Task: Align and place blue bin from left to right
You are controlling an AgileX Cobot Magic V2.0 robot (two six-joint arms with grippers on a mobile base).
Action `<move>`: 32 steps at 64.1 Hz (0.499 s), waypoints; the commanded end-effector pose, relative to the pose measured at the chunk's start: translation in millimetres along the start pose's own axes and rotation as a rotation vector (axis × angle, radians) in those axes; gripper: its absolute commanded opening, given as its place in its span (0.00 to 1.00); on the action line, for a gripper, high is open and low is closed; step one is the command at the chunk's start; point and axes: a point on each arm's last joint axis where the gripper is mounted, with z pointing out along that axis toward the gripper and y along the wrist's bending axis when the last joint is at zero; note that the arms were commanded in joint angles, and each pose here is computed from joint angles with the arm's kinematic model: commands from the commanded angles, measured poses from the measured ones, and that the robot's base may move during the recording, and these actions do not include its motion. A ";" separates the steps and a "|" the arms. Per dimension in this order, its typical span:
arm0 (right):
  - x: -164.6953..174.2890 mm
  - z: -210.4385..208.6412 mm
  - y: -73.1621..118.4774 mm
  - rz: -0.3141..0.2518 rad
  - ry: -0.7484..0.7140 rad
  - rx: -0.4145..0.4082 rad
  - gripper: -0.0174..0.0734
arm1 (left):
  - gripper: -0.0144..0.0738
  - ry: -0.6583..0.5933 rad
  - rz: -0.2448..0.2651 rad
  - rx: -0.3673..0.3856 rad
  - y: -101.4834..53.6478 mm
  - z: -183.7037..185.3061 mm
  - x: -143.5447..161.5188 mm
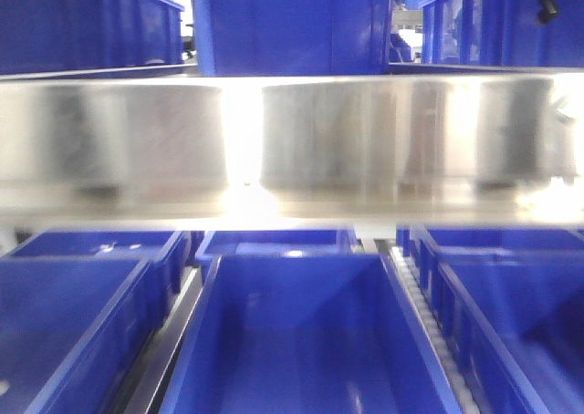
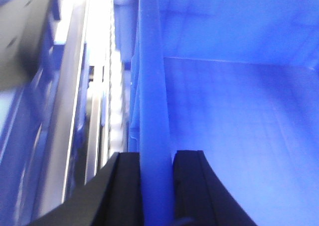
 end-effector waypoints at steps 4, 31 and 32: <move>-12.0 -14.9 5.3 0.014 -0.130 -0.038 0.12 | 0.14 -0.093 -0.012 0.097 -11.8 -15.5 -7.8; -12.0 -14.9 5.3 0.014 -0.130 -0.038 0.12 | 0.14 -0.093 -0.012 0.096 -11.8 -15.2 -7.8; -12.0 -14.9 5.3 0.014 -0.130 -0.038 0.12 | 0.14 -0.093 -0.012 0.096 -11.8 -15.2 -7.8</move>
